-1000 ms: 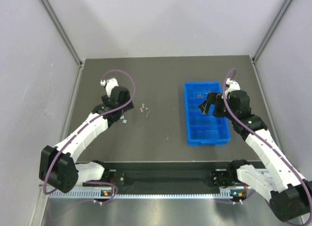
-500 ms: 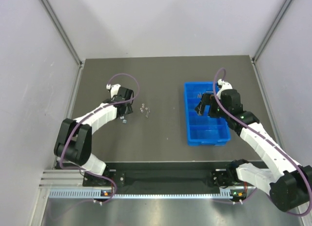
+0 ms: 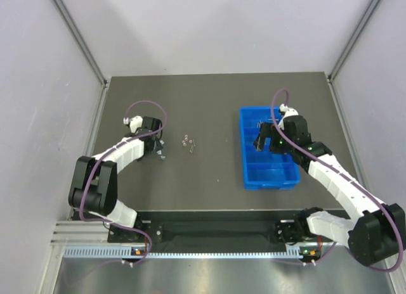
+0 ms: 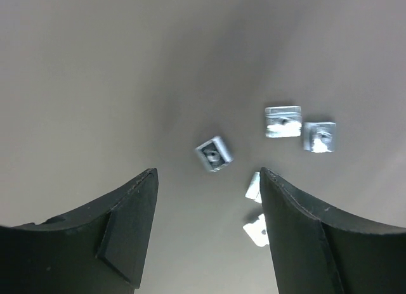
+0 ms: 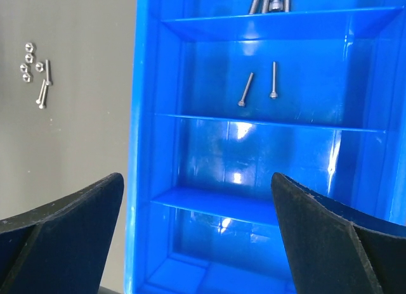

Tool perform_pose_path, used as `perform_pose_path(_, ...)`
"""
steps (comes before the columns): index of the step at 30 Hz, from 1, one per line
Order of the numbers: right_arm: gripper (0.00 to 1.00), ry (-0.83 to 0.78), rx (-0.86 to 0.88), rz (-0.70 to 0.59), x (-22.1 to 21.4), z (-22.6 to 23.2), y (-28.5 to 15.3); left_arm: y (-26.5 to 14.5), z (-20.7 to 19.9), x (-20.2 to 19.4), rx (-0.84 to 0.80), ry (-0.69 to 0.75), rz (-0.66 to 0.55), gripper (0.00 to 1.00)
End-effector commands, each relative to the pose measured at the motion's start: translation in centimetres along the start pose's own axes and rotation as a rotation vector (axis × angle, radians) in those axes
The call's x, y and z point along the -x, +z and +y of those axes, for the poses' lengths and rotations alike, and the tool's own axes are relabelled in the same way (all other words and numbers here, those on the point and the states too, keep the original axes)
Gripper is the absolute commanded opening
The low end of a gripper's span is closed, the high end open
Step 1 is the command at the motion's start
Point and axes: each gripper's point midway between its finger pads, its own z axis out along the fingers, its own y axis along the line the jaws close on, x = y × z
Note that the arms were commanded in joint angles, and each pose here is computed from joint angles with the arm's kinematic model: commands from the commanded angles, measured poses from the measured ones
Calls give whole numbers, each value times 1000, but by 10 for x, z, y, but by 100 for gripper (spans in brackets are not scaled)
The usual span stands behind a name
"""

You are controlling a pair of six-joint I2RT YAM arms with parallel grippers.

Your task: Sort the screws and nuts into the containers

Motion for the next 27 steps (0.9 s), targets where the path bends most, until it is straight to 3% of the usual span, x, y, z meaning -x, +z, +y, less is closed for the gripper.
perform_pose_path(1, 100, -20, 28, -55, 20, 11, -3, -4, -14, 19, -117, -21, -42, 69)
perform_pose_path(4, 100, -21, 22, -54, 19, 10, -2, -6, -20, 20, -187, 93, -25, 69)
perform_pose_path(11, 100, -40, 17, -36, 20, 10, 1, -18, -20, 36, -291, 397, -115, 74)
perform_pose_path(18, 100, -45, -1, 4, 13, 7, 6, -45, -15, 84, -392, 320, -387, 85)
perform_pose_path(20, 100, -48, -20, 15, 11, 3, 8, -52, -18, 86, -457, 346, -383, 88)
perform_pose_path(21, 100, -49, -24, 20, 10, 2, 9, -52, -18, 85, -462, 400, -385, 99)
perform_pose_path(23, 100, -44, -32, 33, 8, 0, 13, -52, -12, 82, -452, 460, -342, 99)
perform_pose_path(27, 100, -33, -40, 54, 2, -2, 18, -45, -11, 46, -593, 643, -200, 99)
